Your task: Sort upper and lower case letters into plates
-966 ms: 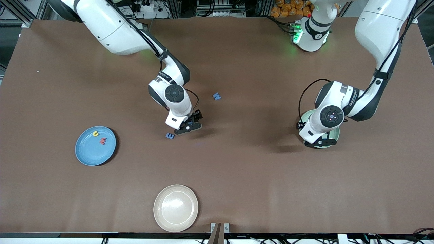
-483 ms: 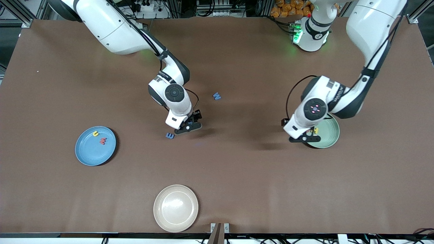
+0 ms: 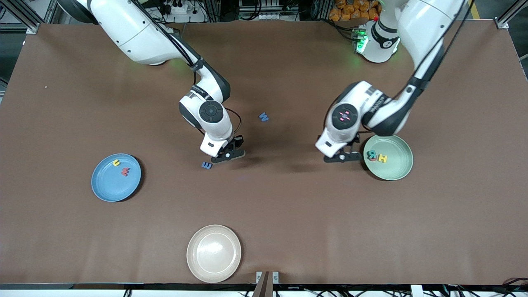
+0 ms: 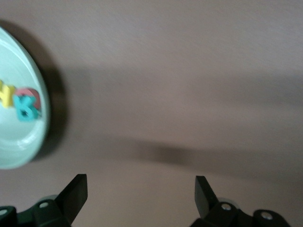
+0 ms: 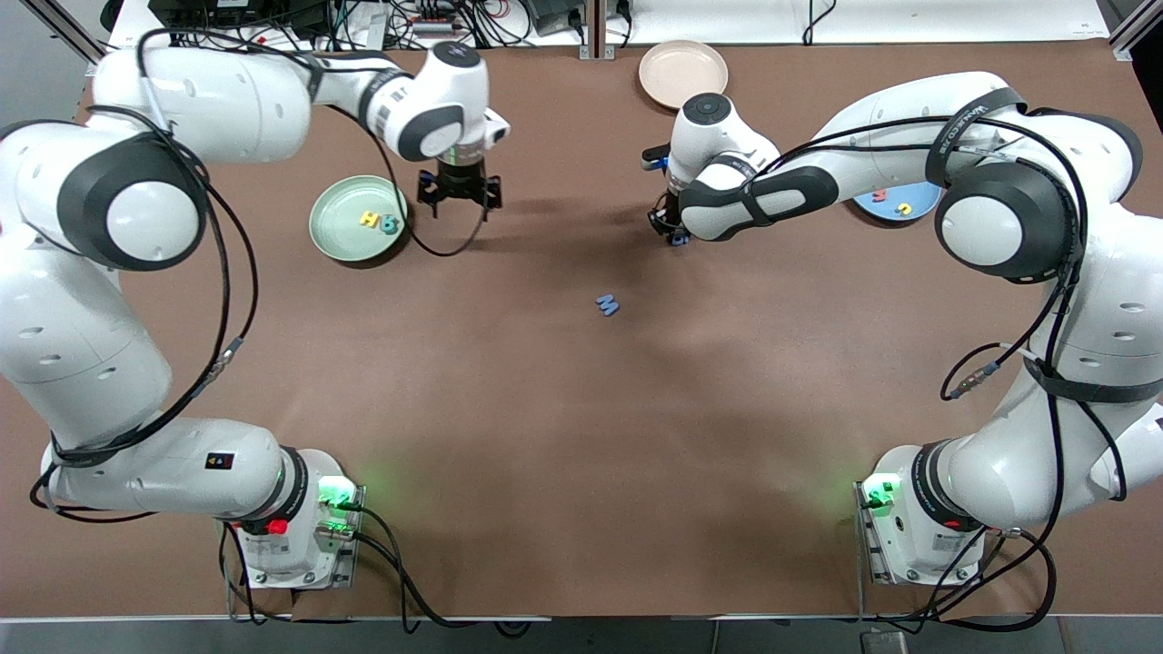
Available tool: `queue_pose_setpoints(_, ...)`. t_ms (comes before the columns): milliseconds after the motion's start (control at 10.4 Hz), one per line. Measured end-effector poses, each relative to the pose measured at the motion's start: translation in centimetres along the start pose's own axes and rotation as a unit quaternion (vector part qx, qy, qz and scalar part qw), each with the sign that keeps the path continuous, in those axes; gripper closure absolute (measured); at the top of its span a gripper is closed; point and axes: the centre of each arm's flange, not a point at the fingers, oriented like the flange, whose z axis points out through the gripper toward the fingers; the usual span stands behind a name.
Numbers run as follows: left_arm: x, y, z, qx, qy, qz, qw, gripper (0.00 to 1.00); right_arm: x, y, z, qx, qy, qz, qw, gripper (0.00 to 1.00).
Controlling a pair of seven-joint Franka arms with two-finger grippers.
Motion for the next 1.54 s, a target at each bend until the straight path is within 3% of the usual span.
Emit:
queue_pose_setpoints(386,-5.5,7.0,-0.5,-0.025,0.010,-0.105,0.994,0.00,0.9,1.2,-2.7,-0.004,0.018,0.010,1.000,0.64)
queue_pose_setpoints(676,-9.0,11.5,0.6,-0.053,0.010,-0.143,0.988,0.00,2.4,4.7,-6.1,-0.011,0.038,0.032,0.999,0.64)
queue_pose_setpoints(1062,-12.7,17.0,1.5,-0.080,-0.001,-0.178,0.981,0.00,4.5,18.2,-6.2,-0.025,0.034,0.030,0.999,0.64)
queue_pose_setpoints(1545,-16.2,20.3,3.7,-0.096,-0.015,-0.192,0.977,0.00,3.3,33.0,-5.8,-0.033,0.021,0.016,0.999,0.64)
